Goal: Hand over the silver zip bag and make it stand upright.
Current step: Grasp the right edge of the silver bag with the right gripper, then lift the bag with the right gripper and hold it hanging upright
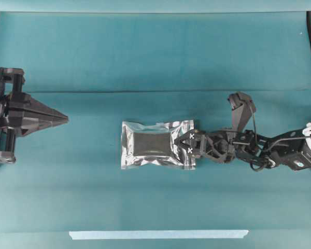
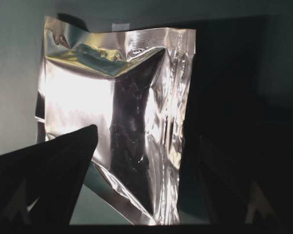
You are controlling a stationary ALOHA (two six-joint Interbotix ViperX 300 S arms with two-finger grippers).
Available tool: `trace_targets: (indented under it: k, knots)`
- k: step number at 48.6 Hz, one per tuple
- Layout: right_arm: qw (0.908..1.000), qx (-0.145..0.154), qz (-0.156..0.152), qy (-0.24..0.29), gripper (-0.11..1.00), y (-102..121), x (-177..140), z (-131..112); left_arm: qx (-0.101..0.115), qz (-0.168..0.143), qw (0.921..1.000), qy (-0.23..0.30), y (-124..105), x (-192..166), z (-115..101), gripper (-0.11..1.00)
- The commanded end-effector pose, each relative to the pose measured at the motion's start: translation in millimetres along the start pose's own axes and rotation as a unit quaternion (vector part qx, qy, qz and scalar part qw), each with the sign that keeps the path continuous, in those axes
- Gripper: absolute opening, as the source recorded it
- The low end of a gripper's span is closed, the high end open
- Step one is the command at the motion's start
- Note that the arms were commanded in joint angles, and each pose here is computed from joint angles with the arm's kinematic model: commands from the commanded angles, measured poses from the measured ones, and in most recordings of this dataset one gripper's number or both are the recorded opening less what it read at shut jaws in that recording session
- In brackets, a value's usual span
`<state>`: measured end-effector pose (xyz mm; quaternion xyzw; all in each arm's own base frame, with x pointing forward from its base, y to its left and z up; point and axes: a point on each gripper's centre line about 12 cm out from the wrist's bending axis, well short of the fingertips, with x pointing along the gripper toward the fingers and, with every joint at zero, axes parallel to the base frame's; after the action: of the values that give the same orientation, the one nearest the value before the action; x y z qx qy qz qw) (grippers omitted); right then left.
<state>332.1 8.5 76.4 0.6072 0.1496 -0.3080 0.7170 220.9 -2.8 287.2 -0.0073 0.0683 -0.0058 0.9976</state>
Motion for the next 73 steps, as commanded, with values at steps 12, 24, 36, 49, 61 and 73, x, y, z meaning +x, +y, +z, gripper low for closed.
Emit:
trace_targets:
  k: [12,24,36,49,61,73]
  knots:
    - [1.0000,0.009,0.000,0.000,0.91,3,4,1,0.001,0.000,1.0000,-0.008,0,1,6,-0.01]
    - [0.9998,0.019,-0.010,-0.002,0.87,3,8,6,0.001,0.001,1.0000,-0.008,0,1,6,-0.01]
    - [0.9994,0.021,-0.029,0.005,0.36,-2,9,8,0.002,0.000,0.9999,-0.010,0,0,7,-0.01]
    - [0.9994,0.017,-0.030,0.005,0.01,-3,8,8,0.001,0.000,0.9999,-0.010,0,0,7,-0.01]
    - [0.9996,0.013,-0.024,0.006,0.01,0,8,8,0.001,0.000,0.9999,-0.010,0,0,7,-0.01]
    - [0.9996,-0.021,0.000,0.021,0.01,24,-1,10,0.000,-0.002,1.0000,-0.002,-1,1,5,-0.01]
